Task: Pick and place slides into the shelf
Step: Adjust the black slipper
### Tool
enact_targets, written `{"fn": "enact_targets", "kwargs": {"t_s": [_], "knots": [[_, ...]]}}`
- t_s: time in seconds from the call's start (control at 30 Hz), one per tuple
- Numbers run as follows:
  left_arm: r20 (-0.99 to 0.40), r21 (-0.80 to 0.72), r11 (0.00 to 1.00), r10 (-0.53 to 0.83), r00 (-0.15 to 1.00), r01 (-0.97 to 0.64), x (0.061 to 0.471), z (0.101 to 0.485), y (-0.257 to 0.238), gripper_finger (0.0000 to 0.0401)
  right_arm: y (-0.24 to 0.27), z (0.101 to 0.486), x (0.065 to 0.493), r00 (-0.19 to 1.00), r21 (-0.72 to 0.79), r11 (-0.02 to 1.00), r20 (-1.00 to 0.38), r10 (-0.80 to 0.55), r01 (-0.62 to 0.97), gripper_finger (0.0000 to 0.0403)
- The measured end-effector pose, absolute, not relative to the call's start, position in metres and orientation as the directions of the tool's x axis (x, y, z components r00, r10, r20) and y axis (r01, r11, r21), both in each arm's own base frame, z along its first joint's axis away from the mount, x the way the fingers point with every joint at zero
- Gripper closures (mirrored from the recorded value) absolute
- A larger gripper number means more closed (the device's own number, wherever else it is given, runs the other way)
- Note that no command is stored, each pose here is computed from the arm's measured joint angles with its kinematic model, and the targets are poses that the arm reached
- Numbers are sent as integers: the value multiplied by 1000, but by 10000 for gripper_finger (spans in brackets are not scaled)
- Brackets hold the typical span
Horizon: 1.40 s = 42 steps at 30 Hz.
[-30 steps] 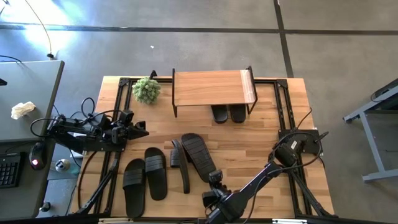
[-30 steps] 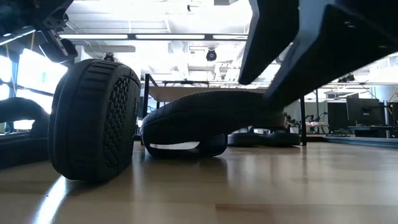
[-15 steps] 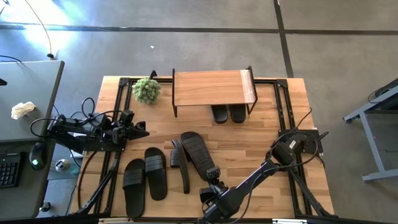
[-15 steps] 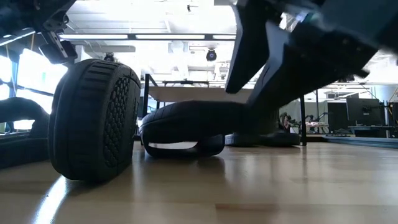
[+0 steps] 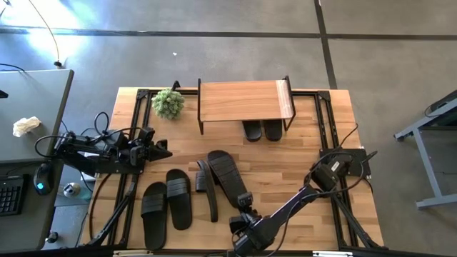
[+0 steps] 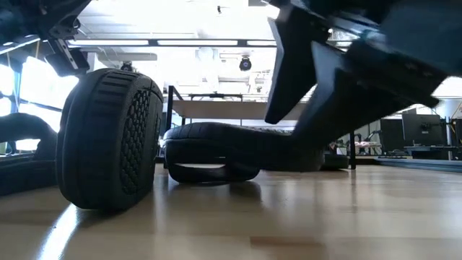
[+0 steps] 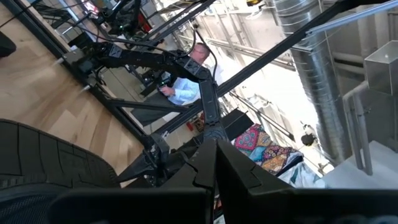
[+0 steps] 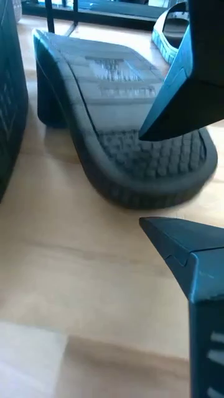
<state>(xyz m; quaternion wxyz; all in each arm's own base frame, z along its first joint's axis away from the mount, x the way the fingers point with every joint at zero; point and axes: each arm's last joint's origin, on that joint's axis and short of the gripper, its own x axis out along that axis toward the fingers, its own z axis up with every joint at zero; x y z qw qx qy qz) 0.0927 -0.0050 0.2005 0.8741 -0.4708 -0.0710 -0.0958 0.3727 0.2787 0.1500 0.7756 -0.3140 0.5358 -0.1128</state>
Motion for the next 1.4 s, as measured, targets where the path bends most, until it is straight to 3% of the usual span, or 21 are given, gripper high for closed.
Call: {"fn": "enact_targets", "kwargs": {"t_s": [0.57, 0.73, 1.07, 1.4], "knots": [[215, -809, 538, -102, 971, 236, 93, 201, -5, 400, 262, 125, 388, 362, -644, 759, -733, -576, -98, 210], [214, -809, 538, -102, 971, 235, 93, 200, -5, 400, 260, 125, 388, 375, -667, 745, -697, -612, -23, 250], [215, -809, 538, -102, 971, 236, 93, 201, -5, 400, 258, 126, 386, 367, -625, 766, -684, -631, 152, 392], [215, -809, 538, -103, 971, 236, 93, 201, -5, 400, 270, 134, 380, 395, -516, 774, -666, -632, 367, 402]]}}
